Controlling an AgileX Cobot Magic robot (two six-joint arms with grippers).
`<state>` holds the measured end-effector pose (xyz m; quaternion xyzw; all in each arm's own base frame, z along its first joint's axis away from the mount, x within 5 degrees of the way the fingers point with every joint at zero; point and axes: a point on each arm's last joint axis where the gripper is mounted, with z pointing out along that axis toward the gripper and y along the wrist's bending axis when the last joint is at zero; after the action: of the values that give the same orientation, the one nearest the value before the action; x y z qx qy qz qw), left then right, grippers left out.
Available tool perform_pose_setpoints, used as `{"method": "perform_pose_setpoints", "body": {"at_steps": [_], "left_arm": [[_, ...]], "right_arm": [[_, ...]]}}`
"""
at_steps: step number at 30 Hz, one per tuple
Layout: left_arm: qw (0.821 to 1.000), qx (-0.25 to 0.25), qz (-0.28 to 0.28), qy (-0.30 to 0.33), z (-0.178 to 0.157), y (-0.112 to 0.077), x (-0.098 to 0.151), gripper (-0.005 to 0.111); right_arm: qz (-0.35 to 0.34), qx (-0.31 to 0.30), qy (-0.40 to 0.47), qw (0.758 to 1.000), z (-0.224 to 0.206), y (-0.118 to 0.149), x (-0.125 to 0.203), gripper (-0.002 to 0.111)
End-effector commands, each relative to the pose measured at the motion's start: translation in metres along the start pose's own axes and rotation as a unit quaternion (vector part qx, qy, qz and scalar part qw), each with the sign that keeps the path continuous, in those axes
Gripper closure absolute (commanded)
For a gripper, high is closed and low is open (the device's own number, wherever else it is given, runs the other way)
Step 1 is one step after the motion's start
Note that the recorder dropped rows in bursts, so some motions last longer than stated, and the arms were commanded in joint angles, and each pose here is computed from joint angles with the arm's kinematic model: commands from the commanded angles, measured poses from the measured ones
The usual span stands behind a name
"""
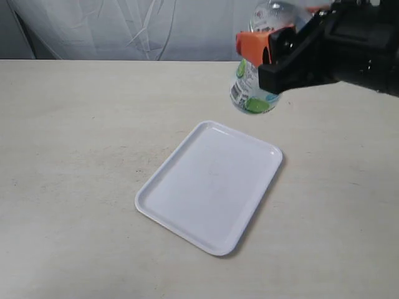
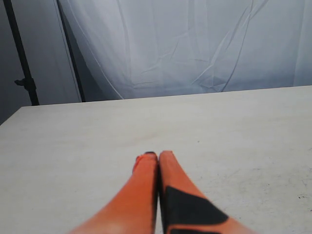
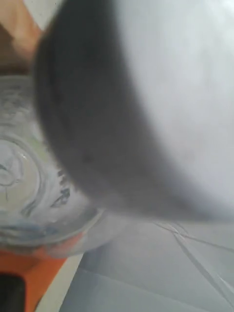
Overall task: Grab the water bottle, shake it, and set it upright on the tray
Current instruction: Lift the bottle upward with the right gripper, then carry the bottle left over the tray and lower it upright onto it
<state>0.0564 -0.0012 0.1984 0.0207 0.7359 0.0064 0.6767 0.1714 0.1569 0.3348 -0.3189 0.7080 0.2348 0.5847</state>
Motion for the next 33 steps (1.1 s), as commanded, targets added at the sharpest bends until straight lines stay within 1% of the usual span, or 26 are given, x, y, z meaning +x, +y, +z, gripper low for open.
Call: {"method": "perform_pose_setpoints", "body": {"at_steps": [1,4,6,7,8,10,12,14,16,17,18,20,23,25,26,27,29,30,31,32,33], "left_arm": [[1.000,0.003,-0.001,-0.007,0.000,0.000,0.000,0.105],[1.000,0.003,-0.001,-0.007,0.000,0.000,0.000,0.105],[1.000,0.003,-0.001,-0.007,0.000,0.000,0.000,0.105],[1.000,0.003,-0.001,-0.007,0.000,0.000,0.000,0.105],[1.000,0.003,-0.001,-0.007,0.000,0.000,0.000,0.105],[1.000,0.003,-0.001,-0.007,0.000,0.000,0.000,0.105],[1.000,0.003,-0.001,-0.007,0.000,0.000,0.000,0.105],[1.000,0.003,-0.001,-0.007,0.000,0.000,0.000,0.105],[1.000,0.003,-0.001,-0.007,0.000,0.000,0.000,0.105],[1.000,0.003,-0.001,-0.007,0.000,0.000,0.000,0.105],[1.000,0.003,-0.001,-0.007,0.000,0.000,0.000,0.105],[1.000,0.003,-0.001,-0.007,0.000,0.000,0.000,0.105],[1.000,0.003,-0.001,-0.005,0.000,0.000,0.000,0.105],[1.000,0.003,-0.001,-0.005,0.000,0.000,0.000,0.105],[1.000,0.003,-0.001,-0.005,0.000,0.000,0.000,0.105],[1.000,0.003,-0.001,-0.005,0.000,0.000,0.000,0.105],[1.000,0.003,-0.001,-0.005,0.000,0.000,0.000,0.105],[1.000,0.003,-0.001,-0.005,0.000,0.000,0.000,0.105],[1.000,0.003,-0.001,-0.005,0.000,0.000,0.000,0.105],[1.000,0.003,-0.001,-0.005,0.000,0.000,0.000,0.105],[1.000,0.003,-0.001,-0.005,0.000,0.000,0.000,0.105]], "right_arm": [[0.044,-0.009,0.070,0.997,0.027,0.000,0.033,0.109],[0.065,-0.049,0.162,0.983,0.051,0.008,0.083,0.109],[0.073,-0.075,0.191,0.976,0.061,0.013,0.099,0.109],[0.076,-0.088,0.187,0.975,0.064,0.015,0.097,0.109],[0.076,-0.094,0.178,0.977,0.066,0.015,0.092,0.109],[0.064,-0.096,0.136,0.984,0.067,0.014,0.065,0.109],[0.039,-0.095,0.073,0.992,0.061,0.012,0.027,0.109],[0.007,-0.084,-0.007,0.996,0.045,0.009,-0.023,0.109],[-0.003,-0.073,-0.029,0.997,0.040,0.007,-0.038,0.109],[-0.004,-0.072,-0.028,0.997,0.040,0.007,-0.037,0.109],[-0.004,-0.071,-0.020,0.997,0.042,0.006,-0.033,0.109],[0.011,-0.078,0.018,0.997,0.052,0.008,-0.010,0.109],[0.034,-0.087,0.099,0.991,0.069,0.010,0.038,0.109],[0.044,-0.098,0.142,0.984,0.076,0.012,0.064,0.109],[0.049,-0.109,0.153,0.981,0.078,0.015,0.071,0.109],[0.053,-0.129,0.156,0.978,0.079,0.018,0.074,0.109],[0.059,-0.211,0.149,0.964,0.078,0.032,0.074,0.109],[0.046,-0.253,0.144,0.956,0.076,0.039,0.073,0.109],[0.019,-0.274,0.143,0.951,0.074,0.041,0.074,0.109],[0.000,-0.238,0.155,0.959,0.076,0.035,0.077,0.109],[0.018,-0.079,0.184,0.980,0.082,0.008,0.082,0.109]]}}
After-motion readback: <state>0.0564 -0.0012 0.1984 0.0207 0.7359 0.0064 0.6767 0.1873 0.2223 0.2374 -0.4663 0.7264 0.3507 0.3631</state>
